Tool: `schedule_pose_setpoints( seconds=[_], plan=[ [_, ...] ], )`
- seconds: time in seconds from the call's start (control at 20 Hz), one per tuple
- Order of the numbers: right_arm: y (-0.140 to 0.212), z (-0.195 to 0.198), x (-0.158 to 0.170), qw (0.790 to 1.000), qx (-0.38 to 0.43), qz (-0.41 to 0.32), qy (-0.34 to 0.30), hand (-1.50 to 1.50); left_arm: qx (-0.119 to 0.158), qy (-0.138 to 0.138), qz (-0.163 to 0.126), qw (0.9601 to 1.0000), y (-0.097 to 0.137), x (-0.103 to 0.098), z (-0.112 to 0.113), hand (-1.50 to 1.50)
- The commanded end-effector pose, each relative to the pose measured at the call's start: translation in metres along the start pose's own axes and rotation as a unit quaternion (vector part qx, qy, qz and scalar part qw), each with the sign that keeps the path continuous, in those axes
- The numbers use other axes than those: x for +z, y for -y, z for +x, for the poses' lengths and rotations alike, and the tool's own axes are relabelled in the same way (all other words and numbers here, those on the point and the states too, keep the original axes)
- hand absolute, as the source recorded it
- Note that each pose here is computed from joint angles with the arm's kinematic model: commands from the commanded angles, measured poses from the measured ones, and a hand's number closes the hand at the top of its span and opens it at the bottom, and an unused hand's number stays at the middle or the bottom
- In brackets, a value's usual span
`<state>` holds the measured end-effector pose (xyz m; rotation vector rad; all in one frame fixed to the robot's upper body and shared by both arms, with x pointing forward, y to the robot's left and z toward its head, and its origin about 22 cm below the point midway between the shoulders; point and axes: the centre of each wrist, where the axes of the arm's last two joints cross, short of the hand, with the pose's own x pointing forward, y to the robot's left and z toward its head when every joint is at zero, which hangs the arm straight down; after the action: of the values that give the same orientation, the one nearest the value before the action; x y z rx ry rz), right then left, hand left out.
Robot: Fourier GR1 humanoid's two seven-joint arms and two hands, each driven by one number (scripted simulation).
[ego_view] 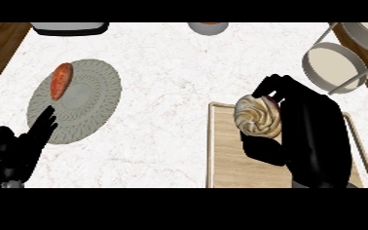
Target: Pick the cupcake from the tray and place it in the tiered basket
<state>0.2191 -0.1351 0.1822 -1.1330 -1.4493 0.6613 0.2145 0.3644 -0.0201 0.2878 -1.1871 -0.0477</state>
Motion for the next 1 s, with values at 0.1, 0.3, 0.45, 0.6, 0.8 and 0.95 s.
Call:
schedule_pose_setpoints(
  seconds=[0.1, 0.3, 0.45, 0.6, 0.8, 0.95],
  plan=[
    [0.045, 0.013, -0.013, 0.998, -0.035, -0.036, -0.030, 1.50, -0.002, 0.010, -0.010, 0.9999, 0.000, -0.006, 0.012, 0.00],
    [0.060, -0.016, -0.060, 0.996, -0.051, -0.067, -0.031, 1.50, -0.004, 0.005, -0.002, 1.0000, 0.004, -0.013, 0.014, 0.00],
    [0.053, -0.026, -0.091, 0.993, -0.068, -0.093, -0.026, 1.50, -0.004, 0.008, -0.008, 0.9999, 0.000, -0.006, 0.006, 0.00],
    [0.070, -0.045, -0.116, 0.993, -0.059, -0.093, -0.029, 1.50, -0.007, 0.008, -0.005, 0.9999, -0.010, -0.009, 0.014, 0.00],
    [0.056, -0.064, -0.152, 0.994, -0.031, -0.105, -0.029, 1.50, 0.002, 0.010, -0.009, 0.9999, -0.011, -0.006, 0.001, 0.00],
    [0.062, -0.067, -0.183, 0.991, -0.074, -0.111, -0.020, 1.50, -0.006, 0.021, -0.013, 0.9997, 0.011, -0.013, 0.002, 0.00]
  ],
)
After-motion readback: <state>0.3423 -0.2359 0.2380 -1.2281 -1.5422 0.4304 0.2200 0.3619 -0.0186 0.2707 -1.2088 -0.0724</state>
